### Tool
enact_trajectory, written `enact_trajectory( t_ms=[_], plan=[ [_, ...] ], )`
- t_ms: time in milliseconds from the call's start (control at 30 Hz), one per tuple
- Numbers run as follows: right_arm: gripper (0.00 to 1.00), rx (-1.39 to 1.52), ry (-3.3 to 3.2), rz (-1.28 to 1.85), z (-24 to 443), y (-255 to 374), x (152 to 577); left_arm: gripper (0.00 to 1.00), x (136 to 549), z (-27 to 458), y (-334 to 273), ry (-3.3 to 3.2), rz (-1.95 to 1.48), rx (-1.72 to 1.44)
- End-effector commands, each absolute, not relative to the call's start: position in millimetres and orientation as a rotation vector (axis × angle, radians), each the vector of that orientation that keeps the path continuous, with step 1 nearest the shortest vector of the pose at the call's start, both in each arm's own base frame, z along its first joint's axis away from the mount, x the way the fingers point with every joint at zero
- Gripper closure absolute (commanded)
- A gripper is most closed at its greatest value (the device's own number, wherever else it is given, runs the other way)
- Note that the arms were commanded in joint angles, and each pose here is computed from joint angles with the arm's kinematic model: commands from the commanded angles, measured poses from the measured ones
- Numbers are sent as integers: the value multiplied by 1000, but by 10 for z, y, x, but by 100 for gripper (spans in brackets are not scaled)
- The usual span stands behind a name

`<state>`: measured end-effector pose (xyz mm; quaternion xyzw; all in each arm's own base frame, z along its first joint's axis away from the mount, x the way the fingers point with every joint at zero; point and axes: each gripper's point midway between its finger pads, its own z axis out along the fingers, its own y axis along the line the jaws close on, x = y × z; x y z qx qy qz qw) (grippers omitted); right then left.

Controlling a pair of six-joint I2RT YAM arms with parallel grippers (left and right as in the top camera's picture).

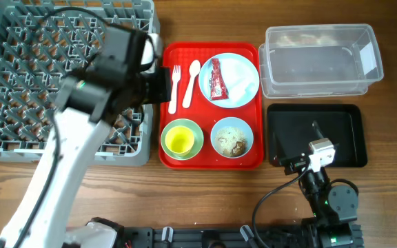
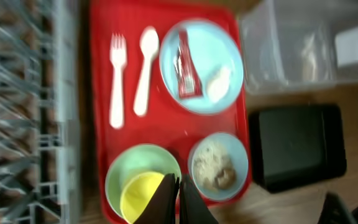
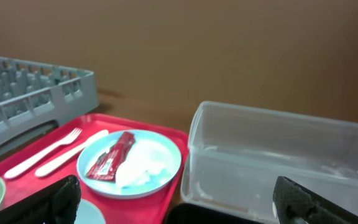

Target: Sort waste into correct bins and load items into the dishwasher rack

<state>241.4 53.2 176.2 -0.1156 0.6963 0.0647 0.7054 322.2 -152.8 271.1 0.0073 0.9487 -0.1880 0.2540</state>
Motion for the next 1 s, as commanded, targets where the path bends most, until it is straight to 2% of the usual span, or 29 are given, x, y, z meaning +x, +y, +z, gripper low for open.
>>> enact_trajectory(
  t_ms=[0, 100, 200, 300, 500, 633, 733, 767, 833, 967],
  plan=[
    [0, -278, 1501, 293, 1880, 709, 2353, 96, 3231, 3091, -1317, 2426, -450, -112],
    [0, -231, 1484, 376, 2017, 738, 2319, 96, 3232, 3117, -1316, 2416, -455, -114],
    [0, -229, 1421, 373, 2392, 726, 2255, 96, 3242, 3118, -1319, 2414, -456, -114],
    [0, -205, 1433, 355, 2921, 678, 2240, 91, 3256, 3129, -1316, 2406, -453, -116],
    [0, -238, 1731, 426, 3448, 828, 2554, 86, 3269, 3131, -1293, 2401, -437, -124],
    [0, -336, 1858, 654, 3737, 1183, 2771, 85, 3296, 3117, -1178, 2392, -359, -163],
    [0, -492, 1894, 1107, 3746, 1687, 2697, 85, 3329, 3080, -922, 2387, -304, -336],
    [26, -420, 2001, 1171, 3528, 1727, 2798, 85, 3344, 3073, -764, 2379, -295, -430],
    [33, -215, 2210, 1042, 3078, 1638, 2993, 84, 3351, 3061, -414, 2347, -280, -631],
    [46, -67, 2406, 750, 2607, 1719, 2987, 76, 3355, 3076, -94, 2320, -369, -765]
  ],
)
